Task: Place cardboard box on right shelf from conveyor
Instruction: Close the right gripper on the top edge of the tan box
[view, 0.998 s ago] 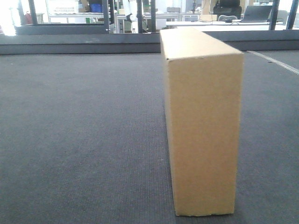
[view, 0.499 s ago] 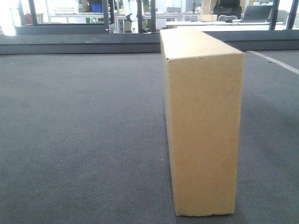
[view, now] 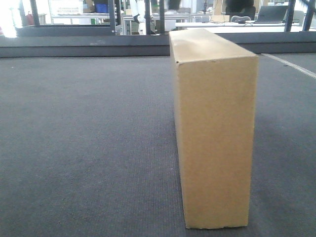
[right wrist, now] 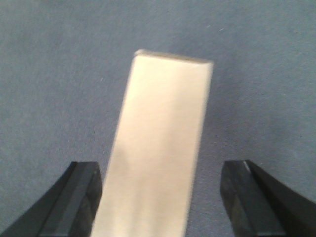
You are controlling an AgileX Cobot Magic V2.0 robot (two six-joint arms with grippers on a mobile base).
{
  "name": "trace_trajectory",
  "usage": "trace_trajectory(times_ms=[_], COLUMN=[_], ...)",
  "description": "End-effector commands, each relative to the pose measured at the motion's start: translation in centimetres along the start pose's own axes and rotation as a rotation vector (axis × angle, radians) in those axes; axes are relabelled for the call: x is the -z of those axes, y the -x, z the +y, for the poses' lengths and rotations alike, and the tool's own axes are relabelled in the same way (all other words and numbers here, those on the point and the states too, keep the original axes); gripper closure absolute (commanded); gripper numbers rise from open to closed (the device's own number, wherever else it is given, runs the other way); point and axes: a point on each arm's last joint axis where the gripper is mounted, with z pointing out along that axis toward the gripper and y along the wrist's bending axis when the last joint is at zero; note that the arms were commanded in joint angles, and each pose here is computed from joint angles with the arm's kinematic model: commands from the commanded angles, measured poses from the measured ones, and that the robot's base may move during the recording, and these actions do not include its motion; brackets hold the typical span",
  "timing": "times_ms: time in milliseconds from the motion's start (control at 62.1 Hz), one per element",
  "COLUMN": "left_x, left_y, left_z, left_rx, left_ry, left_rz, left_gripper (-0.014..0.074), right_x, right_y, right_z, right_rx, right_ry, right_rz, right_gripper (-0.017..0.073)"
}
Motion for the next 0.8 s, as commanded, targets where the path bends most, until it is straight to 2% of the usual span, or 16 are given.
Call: trace_trajectory(times_ms=[0, 241, 515, 676, 788], left_x=[0.1, 0.1, 0.1, 0.1, 0.1], left_y=[0.9, 0.9, 0.9, 0.9, 0.9], left_z=[0.0, 0.0, 0.0, 0.0, 0.0], left_rx=[0.007, 0.007, 0.007, 0.007, 0.007], left_ry=[-0.004, -0.004, -0.004, -0.004, -0.004], left_rz=[-0.088, -0.088, -0.088, -0.088, -0.088], left_gripper=[0.0713, 0.0713, 0.0713, 0.0713, 0.0713], right_x=[1.7, 0.9, 0.4, 0.3, 0.3], right_y=[1.1, 0.7, 0.2, 0.1, 0.0], right_z=[0.4, 0.8, 1.4, 1.7, 1.7], right_rx=[0.013, -0.013, 0.007, -0.038, -0.047], right_ry=[0.021, -0.027, -0.035, -0.027, -0.029], right_rz=[-0.101, -0.084, -0.057, -0.058, -0.057], right_gripper=[-0.0037, -0.0037, -0.0037, -0.0037, -0.0037])
